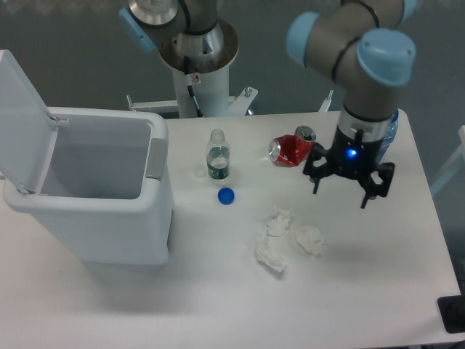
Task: Close the trash can
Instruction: 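Move the gripper from beside the red can over toward the trash can lid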
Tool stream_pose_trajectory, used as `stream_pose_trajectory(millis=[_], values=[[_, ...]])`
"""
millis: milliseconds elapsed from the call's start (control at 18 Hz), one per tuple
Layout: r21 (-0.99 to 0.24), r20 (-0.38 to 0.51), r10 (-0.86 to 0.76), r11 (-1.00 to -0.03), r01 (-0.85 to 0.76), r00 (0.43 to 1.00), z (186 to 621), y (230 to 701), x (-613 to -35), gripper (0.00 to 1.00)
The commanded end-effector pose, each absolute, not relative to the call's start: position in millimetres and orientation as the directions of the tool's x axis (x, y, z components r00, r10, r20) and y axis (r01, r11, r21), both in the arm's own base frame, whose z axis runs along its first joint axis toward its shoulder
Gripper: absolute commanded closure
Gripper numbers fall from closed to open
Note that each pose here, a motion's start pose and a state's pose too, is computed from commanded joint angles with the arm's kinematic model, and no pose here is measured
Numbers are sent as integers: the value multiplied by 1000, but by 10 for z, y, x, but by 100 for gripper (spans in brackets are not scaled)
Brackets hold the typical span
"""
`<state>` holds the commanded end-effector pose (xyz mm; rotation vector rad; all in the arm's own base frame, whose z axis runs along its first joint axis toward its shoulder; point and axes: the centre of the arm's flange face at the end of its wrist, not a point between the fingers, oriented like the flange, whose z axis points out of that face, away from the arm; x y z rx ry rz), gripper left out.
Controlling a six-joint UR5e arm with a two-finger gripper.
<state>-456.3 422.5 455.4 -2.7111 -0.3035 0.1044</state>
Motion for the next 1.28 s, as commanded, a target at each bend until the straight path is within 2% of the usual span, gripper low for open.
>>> stream_pose_trajectory(millis=[111,278,556,722,944,1278], values=[[-470,-9,243,-857,210,970,4875,4299,-4313,47],[-545,23,285,-800,251,958,5332,4323,-3927,60],[-621,110,345,-709,335,932,5887,4427,-3314,74],[-649,123,330,-687,327,936,6137,4482,-2892,82],[-683,131,294,-666,301,947,6432,4499,-2341,85],[-719,103,140,-674,171,985,6660,4636,-1480,89]])
